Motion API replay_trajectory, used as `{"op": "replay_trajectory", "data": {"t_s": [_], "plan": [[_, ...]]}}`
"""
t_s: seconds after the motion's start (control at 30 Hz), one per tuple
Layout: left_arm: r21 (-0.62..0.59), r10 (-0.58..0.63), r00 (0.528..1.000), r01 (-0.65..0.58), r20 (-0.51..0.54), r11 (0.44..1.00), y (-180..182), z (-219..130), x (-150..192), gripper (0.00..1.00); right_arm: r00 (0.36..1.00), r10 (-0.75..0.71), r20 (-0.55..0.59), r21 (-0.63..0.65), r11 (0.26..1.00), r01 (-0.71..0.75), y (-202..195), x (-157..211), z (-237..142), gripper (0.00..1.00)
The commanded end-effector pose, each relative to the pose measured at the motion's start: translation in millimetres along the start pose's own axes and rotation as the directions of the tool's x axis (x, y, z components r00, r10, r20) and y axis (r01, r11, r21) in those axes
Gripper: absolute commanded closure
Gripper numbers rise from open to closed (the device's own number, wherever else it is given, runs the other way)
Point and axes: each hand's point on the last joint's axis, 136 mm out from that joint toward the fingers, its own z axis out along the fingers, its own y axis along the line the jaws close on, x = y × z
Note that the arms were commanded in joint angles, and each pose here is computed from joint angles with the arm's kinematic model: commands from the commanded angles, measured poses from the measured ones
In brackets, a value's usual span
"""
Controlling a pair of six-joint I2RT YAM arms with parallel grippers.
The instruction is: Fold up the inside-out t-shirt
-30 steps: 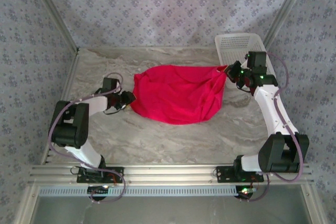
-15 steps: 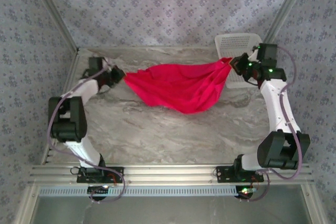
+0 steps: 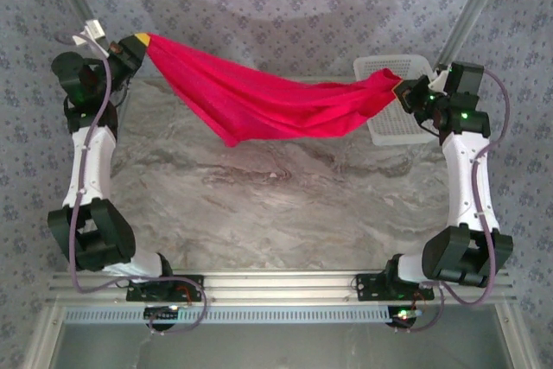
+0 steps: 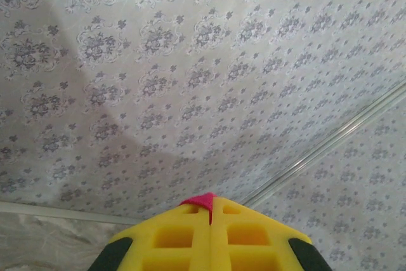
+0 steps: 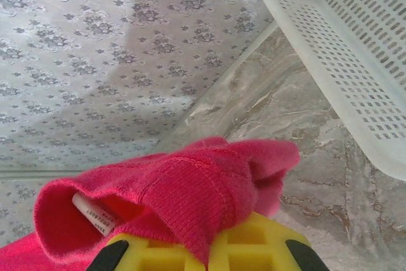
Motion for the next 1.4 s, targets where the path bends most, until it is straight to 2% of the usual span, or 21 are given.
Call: {"op": "replay_trajectory", "data": {"t_s": [0.0, 0.17, 0.27, 0.37, 0.43, 0.5, 0.57, 0.67, 0.77, 0.8, 0.87, 0.9, 0.93, 1.0, 1.03, 1.1, 1.13, 1.17, 1.23, 1.27, 1.37], "plan": [[0.091, 0.057, 0.994, -0.065, 0.090, 0.994, -39, -9, -43, 1.00, 0.998, -0.029, 0.054, -0.061, 0.998, 0.033, 28, -17, -15, 1.00], [0.117, 0.112, 0.989, -0.123, 0.093, 0.986, -73, 0, -74, 1.00, 0.994, -0.056, 0.098, -0.157, 0.985, 0.071, 59, -22, -20, 1.00], [0.108, 0.106, 0.991, -0.114, 0.078, 0.988, -69, 1, -72, 1.00, 0.992, -0.083, 0.098, -0.185, 0.978, 0.100, 66, -15, -18, 1.00], [-0.013, 0.069, 0.997, -0.068, 0.037, 0.998, -27, -7, -43, 1.00, 0.995, -0.078, 0.055, -0.121, 0.989, 0.084, 40, 4, -7, 1.00], [-0.175, 0.015, 1.000, -0.017, -0.012, 0.984, 20, -19, -8, 1.00, 0.999, -0.049, 0.010, -0.052, 0.997, 0.050, 7, 28, 7, 1.00], [-0.303, -0.029, 0.998, 0.008, -0.064, 0.953, 57, -34, 29, 1.00, 0.998, -0.017, -0.054, 0.022, 1.000, 0.018, -32, 59, 23, 1.00], [-0.447, -0.070, 0.991, 0.013, -0.111, 0.895, 94, -52, 67, 0.98, 0.995, 0.014, -0.100, 0.090, 0.996, -0.005, -66, 86, 34, 1.00], [-0.660, -0.130, 0.975, -0.023, -0.182, 0.751, 150, -84, 117, 0.97, 0.987, 0.082, -0.138, 0.206, 0.977, -0.053, -120, 116, 47, 1.00], [-0.775, -0.169, 0.966, -0.047, -0.196, 0.630, 192, -106, 138, 0.92, 0.984, 0.109, -0.139, 0.281, 0.957, -0.067, -150, 129, 54, 1.00], [-0.787, -0.178, 0.964, -0.048, -0.198, 0.615, 199, -107, 141, 0.91, 0.985, 0.106, -0.138, 0.299, 0.952, -0.061, -156, 129, 56, 1.00], [-0.772, -0.179, 0.955, -0.074, -0.237, 0.631, 200, -94, 147, 0.86, 0.985, 0.091, -0.144, 0.315, 0.948, -0.041, -158, 127, 61, 1.00], [-0.759, -0.159, 0.945, -0.122, -0.286, 0.640, 193, -84, 153, 0.81, 0.986, 0.076, -0.151, 0.318, 0.948, -0.024, -157, 126, 63, 1.00], [-0.741, -0.116, 0.932, -0.194, -0.344, 0.642, 184, -72, 159, 0.75, 0.985, 0.059, -0.164, 0.320, 0.947, -0.004, -156, 124, 67, 0.94], [-0.690, -0.007, 0.885, -0.359, -0.466, 0.629, 163, -50, 175, 0.62, 0.980, 0.026, -0.199, 0.326, 0.945, 0.041, -150, 122, 70, 0.61], [-0.638, 0.064, 0.839, -0.458, -0.541, 0.619, 151, -37, 187, 0.59, 0.976, 0.012, -0.219, 0.335, 0.940, 0.063, -148, 123, 68, 0.49], [-0.502, 0.190, 0.727, -0.615, -0.659, 0.608, 126, -15, 216, 0.54, 0.970, -0.034, -0.241, 0.358, 0.926, 0.121, -145, 125, 61, 0.34], [-0.395, 0.256, 0.658, -0.670, -0.708, 0.629, 111, -3, 238, 0.52, 0.966, -0.062, -0.252, 0.374, 0.914, 0.157, -145, 128, 56, 0.31], [-0.242, 0.328, 0.583, -0.691, -0.744, 0.681, 92, 9, 267, 0.50, 0.963, -0.079, -0.259, 0.389, 0.904, 0.179, -145, 131, 50, 0.29], [0.071, 0.469, 0.442, -0.666, -0.765, 0.743, 52, 22, 329, 0.46, 0.947, -0.137, -0.292, 0.387, 0.888, 0.247, -146, 141, 42, 0.28], [0.225, 0.541, 0.368, -0.630, -0.756, 0.743, 33, 22, 363, 0.46, 0.941, -0.142, -0.308, 0.390, 0.883, 0.261, -150, 148, 39, 0.28], [0.474, 0.660, 0.191, -0.556, -0.726, 0.682, 5, 16, 440, 0.45, 0.931, -0.139, -0.338, 0.393, 0.878, 0.274, -161, 163, 29, 0.31]]}}
